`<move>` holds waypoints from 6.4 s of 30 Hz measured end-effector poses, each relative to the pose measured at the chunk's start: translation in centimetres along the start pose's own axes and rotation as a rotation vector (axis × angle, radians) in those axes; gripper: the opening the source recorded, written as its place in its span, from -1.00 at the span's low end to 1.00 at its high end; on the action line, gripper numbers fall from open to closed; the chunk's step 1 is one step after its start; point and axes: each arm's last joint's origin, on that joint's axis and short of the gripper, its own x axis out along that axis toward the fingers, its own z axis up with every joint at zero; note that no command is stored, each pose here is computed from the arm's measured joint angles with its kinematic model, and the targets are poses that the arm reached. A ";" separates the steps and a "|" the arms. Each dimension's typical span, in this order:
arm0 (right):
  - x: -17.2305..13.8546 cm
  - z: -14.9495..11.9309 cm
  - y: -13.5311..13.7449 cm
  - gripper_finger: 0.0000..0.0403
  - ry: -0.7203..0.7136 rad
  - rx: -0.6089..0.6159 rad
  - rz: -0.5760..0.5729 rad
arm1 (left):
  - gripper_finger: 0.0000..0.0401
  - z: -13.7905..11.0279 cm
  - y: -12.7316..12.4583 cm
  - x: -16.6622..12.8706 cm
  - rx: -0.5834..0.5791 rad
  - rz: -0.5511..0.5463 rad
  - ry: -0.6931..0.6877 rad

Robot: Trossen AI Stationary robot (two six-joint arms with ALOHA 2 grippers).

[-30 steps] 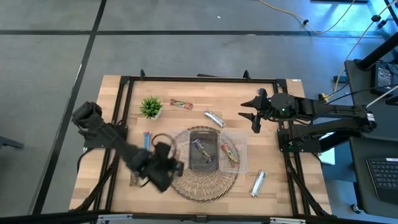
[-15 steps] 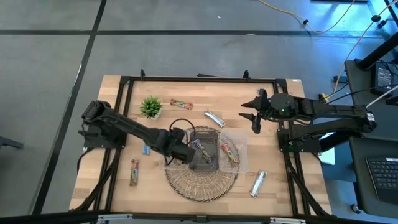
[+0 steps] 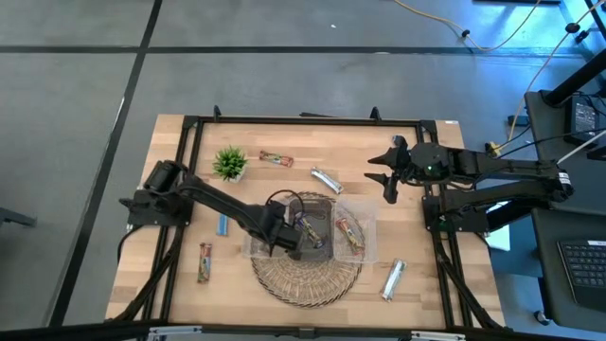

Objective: Pick and place Granola Bars by type
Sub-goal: Put the yellow granola bar into the left transparent bin

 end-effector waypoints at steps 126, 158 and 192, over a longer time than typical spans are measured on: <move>1.1 -10.4 19.9 0.49 1.121 1.066 -0.573 | -0.23 2.5 19.7 -9.5 0.404 -0.885 -0.772; 5.7 -16.0 22.7 0.34 1.117 1.126 -0.536 | -0.23 2.5 19.6 -9.5 0.380 -0.896 -0.758; 4.3 -15.3 24.5 -0.65 1.228 0.876 -0.308 | -0.23 2.5 19.6 -9.5 0.363 -0.902 -0.751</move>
